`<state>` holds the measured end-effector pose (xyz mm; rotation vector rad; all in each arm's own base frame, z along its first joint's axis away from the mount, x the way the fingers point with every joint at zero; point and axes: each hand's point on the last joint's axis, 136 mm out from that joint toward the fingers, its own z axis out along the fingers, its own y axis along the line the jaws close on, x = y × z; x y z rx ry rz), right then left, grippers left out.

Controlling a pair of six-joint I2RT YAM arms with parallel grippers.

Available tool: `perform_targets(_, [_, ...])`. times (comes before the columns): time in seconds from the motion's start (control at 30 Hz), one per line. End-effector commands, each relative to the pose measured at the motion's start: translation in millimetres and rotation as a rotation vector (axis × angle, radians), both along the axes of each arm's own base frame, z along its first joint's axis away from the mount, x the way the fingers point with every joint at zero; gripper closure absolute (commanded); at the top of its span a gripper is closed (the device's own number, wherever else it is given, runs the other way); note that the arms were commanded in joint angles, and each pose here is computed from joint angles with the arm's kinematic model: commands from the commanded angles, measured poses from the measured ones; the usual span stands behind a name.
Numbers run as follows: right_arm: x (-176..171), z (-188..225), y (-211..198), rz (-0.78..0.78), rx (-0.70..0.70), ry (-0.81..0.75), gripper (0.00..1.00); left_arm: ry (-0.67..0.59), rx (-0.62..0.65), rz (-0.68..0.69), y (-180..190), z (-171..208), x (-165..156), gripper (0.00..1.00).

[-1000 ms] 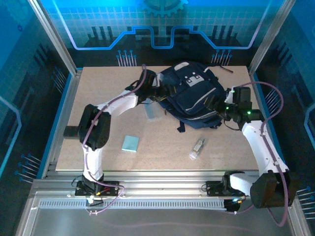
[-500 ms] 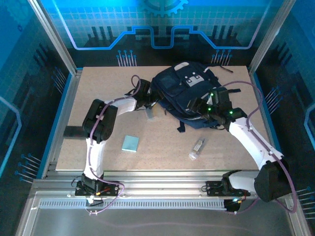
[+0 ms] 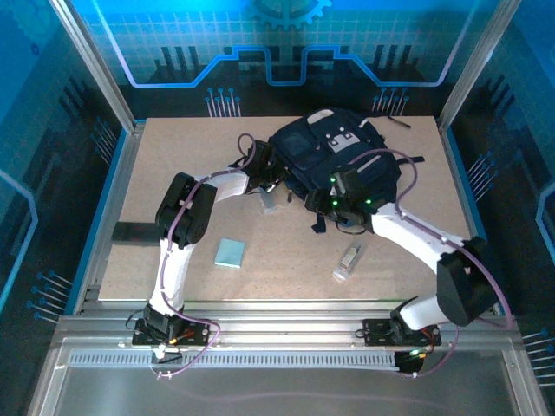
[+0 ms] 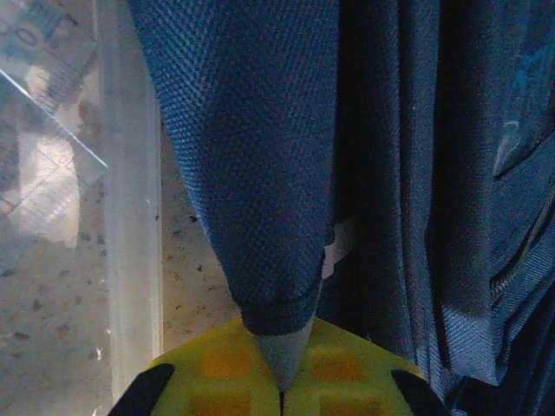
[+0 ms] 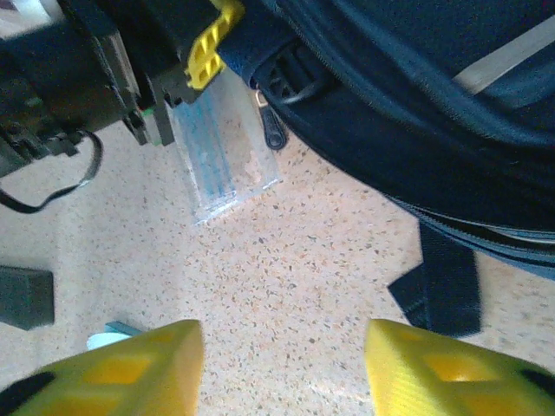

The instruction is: Pack books, pencil case, and school supplies into a backpack

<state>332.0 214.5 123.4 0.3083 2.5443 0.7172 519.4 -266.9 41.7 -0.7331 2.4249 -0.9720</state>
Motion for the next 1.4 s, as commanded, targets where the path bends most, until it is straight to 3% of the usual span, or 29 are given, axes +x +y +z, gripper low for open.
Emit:
perform_targets(0.0, [14,-7,21,0.022,-0.009,-0.032,0.53,-0.085,-0.095,-0.03,-25,57,-8,1.0])
perform_targets(0.37, [49,-29,40,-0.045,-0.234,-0.125,0.55,-0.138,-0.208,-0.071,-53,108,-30,1.0])
perform_targets(0.7, [72,-37,7,-0.261,-0.583,-0.185,0.52,-0.151,-0.233,-0.064,-51,117,-41,1.0])
perform_targets(0.8, [78,-39,4,-0.279,-0.623,-0.203,0.52,-0.155,-0.24,-0.066,-51,120,-43,1.0])
perform_targets(0.93, [85,-39,5,-0.289,-0.64,-0.222,0.66,-0.162,-0.248,-0.068,-51,123,-44,1.0])
perform_targets(1.13, [87,-32,6,-0.251,-0.645,-0.252,1.0,-0.16,-0.248,-0.06,-49,120,-45,1.0])
perform_targets(1.27, [80,-31,11,-0.155,-0.631,-0.249,1.0,-0.16,-0.238,-0.051,-48,116,-42,1.0])
perform_targets(1.37, [68,-37,15,-0.049,-0.545,-0.205,1.0,-0.159,-0.221,-0.044,-45,110,-35,1.0])
